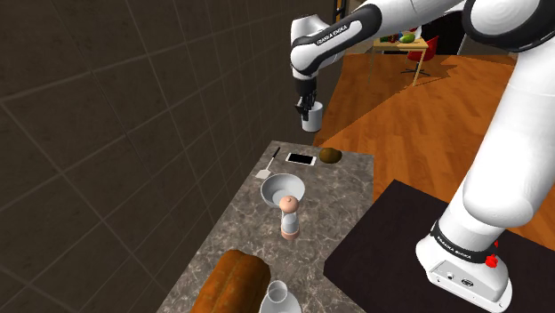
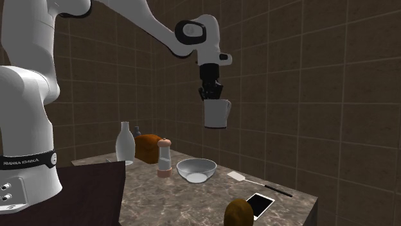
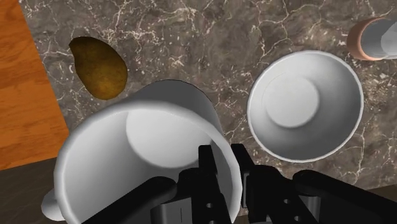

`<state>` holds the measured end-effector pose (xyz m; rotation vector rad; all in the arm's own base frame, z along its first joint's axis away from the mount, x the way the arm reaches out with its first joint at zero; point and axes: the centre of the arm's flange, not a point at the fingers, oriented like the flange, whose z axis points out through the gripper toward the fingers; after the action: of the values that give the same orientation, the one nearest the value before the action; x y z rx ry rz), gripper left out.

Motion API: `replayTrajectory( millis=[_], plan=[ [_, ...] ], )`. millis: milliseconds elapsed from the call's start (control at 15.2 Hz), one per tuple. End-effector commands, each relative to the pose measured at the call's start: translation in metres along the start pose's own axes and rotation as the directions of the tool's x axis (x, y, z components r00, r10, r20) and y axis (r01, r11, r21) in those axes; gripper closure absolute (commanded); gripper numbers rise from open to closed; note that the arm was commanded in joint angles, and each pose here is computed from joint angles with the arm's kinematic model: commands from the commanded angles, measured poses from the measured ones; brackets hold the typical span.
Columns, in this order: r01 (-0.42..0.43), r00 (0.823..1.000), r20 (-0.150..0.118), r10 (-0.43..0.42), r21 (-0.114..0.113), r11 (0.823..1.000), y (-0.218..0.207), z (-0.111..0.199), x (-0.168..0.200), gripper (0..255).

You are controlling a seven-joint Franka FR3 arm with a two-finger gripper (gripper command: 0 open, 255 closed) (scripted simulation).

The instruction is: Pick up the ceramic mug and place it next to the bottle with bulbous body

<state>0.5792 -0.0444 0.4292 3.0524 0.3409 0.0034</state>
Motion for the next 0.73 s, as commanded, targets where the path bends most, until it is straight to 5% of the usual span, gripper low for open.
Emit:
replayTrajectory(
  millis=[0,462,660],
  plan=[
    [0.0,1.0,0.0,0.0,0.0,1.0,0.001,-0.01,0.0,255],
    [0.0,1.0,0.0,0.0,0.0,1.0,0.003,-0.045,0.0,255],
    [0.0,1.0,0.0,0.0,0.0,1.0,-0.034,-0.047,-0.015,255]
  ],
)
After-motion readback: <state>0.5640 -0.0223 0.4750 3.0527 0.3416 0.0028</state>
